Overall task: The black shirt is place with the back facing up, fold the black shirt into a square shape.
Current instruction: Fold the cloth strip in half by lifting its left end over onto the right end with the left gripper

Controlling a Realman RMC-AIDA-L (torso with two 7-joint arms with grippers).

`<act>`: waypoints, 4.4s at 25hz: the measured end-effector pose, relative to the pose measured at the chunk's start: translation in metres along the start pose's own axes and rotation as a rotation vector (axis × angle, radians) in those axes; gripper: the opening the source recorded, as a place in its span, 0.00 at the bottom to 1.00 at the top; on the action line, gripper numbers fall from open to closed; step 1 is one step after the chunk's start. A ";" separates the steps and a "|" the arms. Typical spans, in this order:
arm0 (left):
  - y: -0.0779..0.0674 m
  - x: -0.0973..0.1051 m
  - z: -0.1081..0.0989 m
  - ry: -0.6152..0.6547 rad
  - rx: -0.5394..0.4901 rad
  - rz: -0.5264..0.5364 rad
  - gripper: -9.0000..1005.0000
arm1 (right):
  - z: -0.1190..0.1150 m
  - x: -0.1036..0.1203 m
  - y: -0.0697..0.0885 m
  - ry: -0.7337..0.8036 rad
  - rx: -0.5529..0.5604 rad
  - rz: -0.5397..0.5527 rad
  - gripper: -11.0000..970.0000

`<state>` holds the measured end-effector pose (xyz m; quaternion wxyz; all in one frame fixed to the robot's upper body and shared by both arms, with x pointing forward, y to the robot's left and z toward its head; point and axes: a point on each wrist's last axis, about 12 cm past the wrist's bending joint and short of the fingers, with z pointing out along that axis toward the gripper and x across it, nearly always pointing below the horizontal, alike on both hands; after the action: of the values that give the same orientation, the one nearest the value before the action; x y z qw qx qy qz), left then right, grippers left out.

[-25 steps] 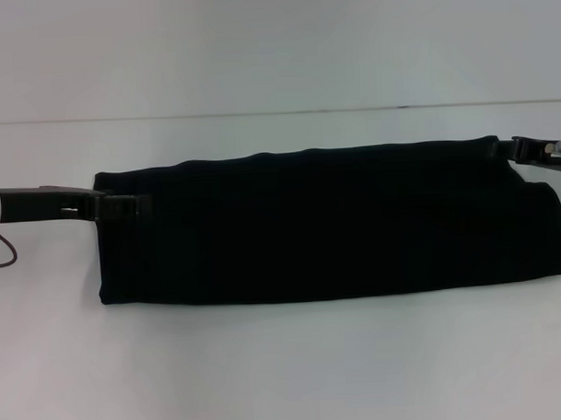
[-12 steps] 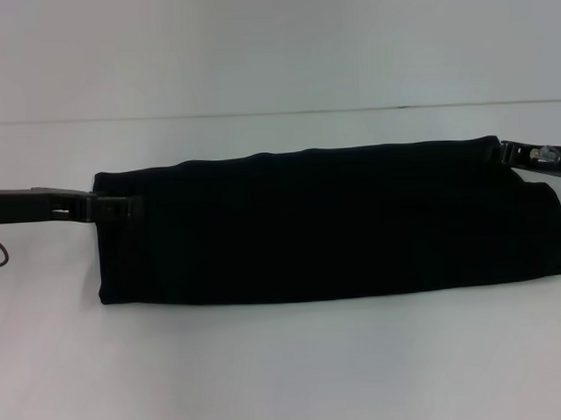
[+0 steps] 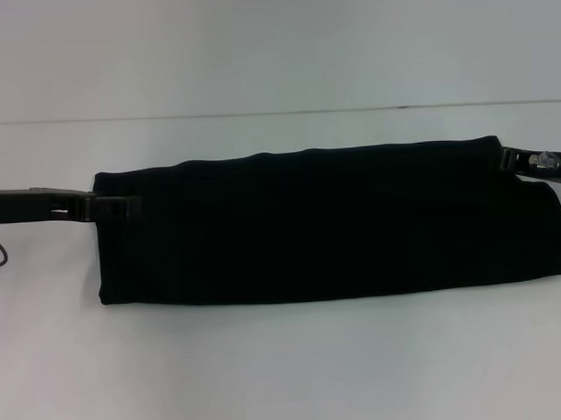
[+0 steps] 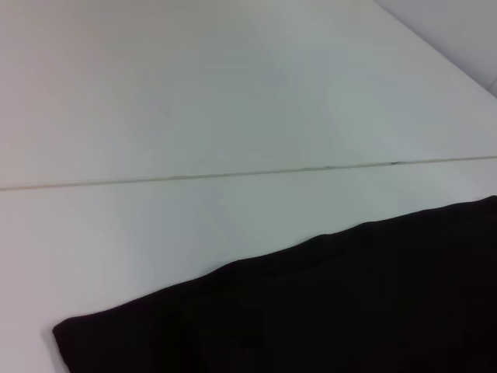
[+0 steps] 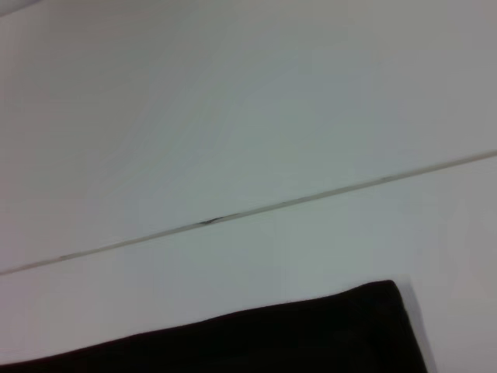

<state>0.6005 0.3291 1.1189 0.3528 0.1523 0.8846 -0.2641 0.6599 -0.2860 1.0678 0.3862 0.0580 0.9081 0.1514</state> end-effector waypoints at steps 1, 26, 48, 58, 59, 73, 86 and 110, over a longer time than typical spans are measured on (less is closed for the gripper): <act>0.000 0.000 0.000 0.000 0.000 0.000 0.73 | 0.000 -0.001 0.001 -0.003 -0.001 -0.008 0.30; 0.000 -0.003 0.002 -0.005 -0.005 0.001 0.73 | 0.003 -0.031 0.022 -0.086 0.009 -0.123 0.03; 0.000 0.003 -0.010 -0.021 0.045 -0.071 0.74 | -0.038 -0.040 -0.031 -0.183 -0.071 0.027 0.43; -0.018 0.031 -0.029 -0.022 0.320 -0.332 0.75 | -0.089 -0.022 -0.046 -0.124 -0.434 0.026 0.65; -0.019 0.036 -0.030 -0.015 0.332 -0.361 0.75 | -0.091 -0.020 -0.047 -0.114 -0.448 0.022 0.68; -0.021 0.077 -0.018 0.122 0.318 -0.589 0.88 | -0.096 -0.019 -0.047 -0.090 -0.487 0.012 0.91; -0.009 0.080 -0.004 0.147 0.191 -0.601 0.88 | -0.093 -0.032 -0.039 -0.109 -0.488 -0.009 0.91; -0.001 0.074 0.003 0.140 0.103 -0.585 0.88 | -0.092 -0.032 -0.037 -0.113 -0.495 -0.004 0.91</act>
<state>0.5498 0.3328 1.0653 0.1918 -0.0734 0.8986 -0.3878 0.6160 -0.3492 1.1380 0.4390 -0.0316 0.8205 0.3648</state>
